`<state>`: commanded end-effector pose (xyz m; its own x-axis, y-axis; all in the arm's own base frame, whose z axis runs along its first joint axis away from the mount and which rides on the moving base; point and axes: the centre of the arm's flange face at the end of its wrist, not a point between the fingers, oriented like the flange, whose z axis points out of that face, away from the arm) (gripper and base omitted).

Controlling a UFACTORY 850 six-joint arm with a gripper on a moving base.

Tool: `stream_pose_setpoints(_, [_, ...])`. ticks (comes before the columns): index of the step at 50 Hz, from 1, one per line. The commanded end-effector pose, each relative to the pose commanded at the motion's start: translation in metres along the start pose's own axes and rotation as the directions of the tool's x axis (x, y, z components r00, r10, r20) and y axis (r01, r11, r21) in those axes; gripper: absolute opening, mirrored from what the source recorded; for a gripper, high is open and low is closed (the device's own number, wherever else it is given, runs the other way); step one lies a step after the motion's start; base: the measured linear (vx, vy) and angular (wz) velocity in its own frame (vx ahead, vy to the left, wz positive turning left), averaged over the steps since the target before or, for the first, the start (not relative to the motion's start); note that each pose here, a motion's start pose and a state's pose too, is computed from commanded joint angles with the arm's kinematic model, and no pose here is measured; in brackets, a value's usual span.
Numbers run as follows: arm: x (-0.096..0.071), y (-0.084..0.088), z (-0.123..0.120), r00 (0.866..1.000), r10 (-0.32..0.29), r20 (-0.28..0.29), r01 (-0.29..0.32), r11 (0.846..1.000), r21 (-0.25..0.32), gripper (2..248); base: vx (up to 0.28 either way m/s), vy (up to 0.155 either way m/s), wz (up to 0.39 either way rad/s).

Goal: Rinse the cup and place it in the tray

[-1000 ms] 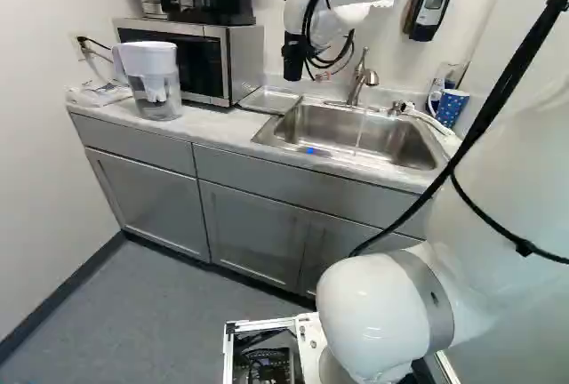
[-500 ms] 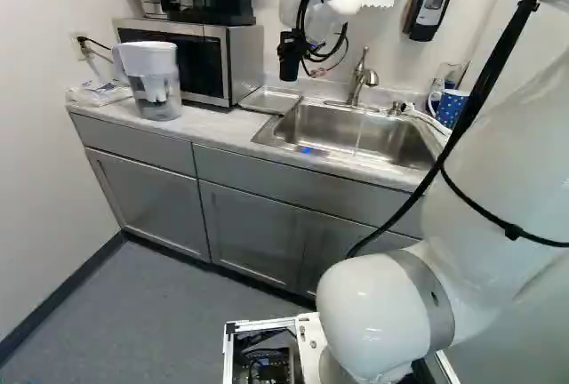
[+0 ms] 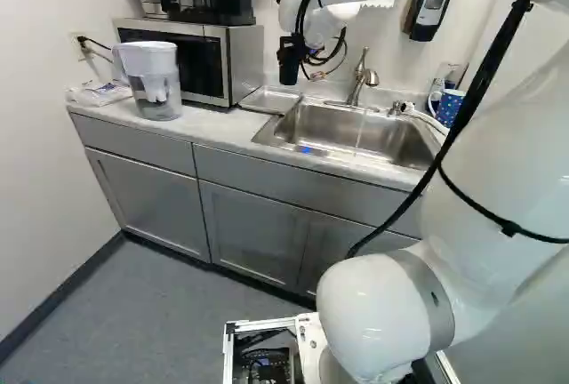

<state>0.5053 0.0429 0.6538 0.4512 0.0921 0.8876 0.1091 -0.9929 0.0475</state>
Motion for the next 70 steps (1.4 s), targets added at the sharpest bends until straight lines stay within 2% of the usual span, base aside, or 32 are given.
stream_pose_setpoints(49, [-0.03, -0.012, 0.064, 0.995, -0.011, 0.104, 0.008, 1.0, 0.023, 113, 0.0, 0.0, 0.0])
stream_pose_setpoints(64, [-0.043, -0.013, 0.076, 0.991, -0.011, 0.136, 0.008, 1.0, 0.024, 113, 0.0, 0.0, 0.0])
stream_pose_setpoints(70, [-0.043, -0.013, 0.076, 0.991, -0.011, 0.136, 0.008, 1.0, 0.024, 113, 0.0, 0.0, 0.0])
